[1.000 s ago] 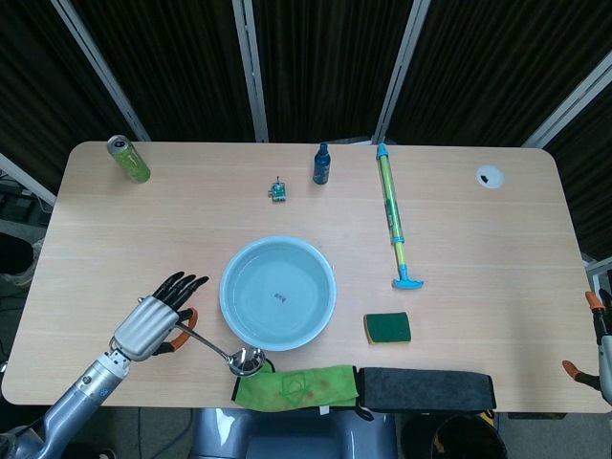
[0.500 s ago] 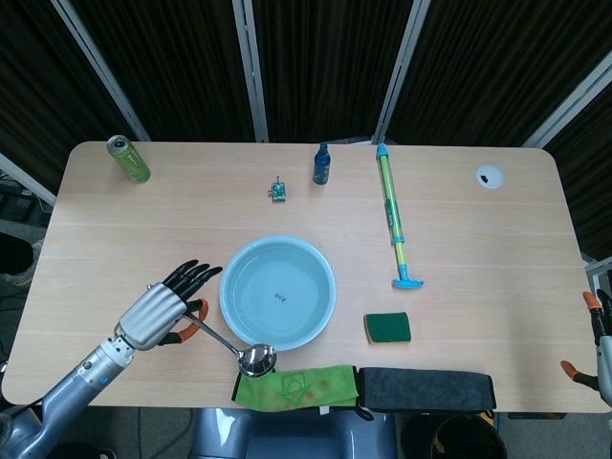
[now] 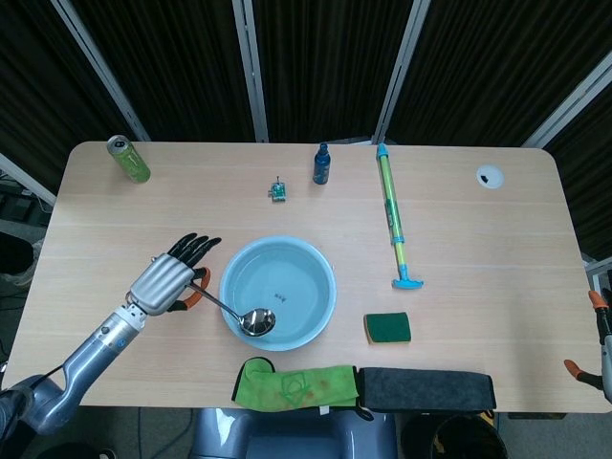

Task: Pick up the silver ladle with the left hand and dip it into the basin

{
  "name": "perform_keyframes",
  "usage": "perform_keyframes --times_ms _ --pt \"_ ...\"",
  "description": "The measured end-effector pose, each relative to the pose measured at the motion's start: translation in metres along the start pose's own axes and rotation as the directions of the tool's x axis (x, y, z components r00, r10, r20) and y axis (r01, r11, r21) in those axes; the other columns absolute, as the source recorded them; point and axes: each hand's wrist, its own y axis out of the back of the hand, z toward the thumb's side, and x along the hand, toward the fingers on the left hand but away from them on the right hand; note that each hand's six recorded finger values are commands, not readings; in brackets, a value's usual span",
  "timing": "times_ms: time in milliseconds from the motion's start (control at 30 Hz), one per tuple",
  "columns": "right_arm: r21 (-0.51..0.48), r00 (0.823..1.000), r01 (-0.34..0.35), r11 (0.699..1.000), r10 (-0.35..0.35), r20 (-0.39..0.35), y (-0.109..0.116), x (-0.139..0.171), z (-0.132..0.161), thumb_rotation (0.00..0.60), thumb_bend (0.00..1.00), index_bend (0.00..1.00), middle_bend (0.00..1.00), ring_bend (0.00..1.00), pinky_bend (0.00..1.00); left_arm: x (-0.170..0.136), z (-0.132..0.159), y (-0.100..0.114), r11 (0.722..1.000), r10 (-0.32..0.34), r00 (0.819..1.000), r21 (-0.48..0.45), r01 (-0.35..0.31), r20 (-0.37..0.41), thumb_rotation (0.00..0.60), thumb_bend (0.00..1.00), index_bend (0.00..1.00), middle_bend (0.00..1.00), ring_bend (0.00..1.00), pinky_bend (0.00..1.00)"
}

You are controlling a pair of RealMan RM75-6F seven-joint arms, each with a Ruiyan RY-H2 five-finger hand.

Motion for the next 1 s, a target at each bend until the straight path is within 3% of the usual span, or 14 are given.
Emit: perform_keyframes --times_ms 433,733,1000 --pt "-0.006 1.0 -0.018 1.0 0.018 -0.009 -0.001 0.0 -0.001 0.6 0.0 0.01 0.0 0.0 0.0 0.039 0.014 -0.008 0.999 -0.021 1.0 0.042 0.021 0.002 0.6 0.69 0.69 0.0 0.0 0.0" --pt "-0.023 1.0 0.021 1.0 -0.021 0.0 0.008 0.005 -0.005 0.6 0.0 0.01 0.0 0.0 0.0 0.06 0.022 -0.019 0.997 -0.053 0.999 0.048 0.053 0.003 0.6 0.67 0.7 0.0 0.0 0.0" --pt "-0.021 1.0 -0.007 1.0 0.007 -0.009 0.004 0.004 -0.006 0.6 0.0 0.01 0.0 0.0 0.0 0.073 0.028 -0.029 0.992 -0.076 0.997 0.098 0.075 0.004 0.6 0.67 0.7 0.0 0.0 0.0"
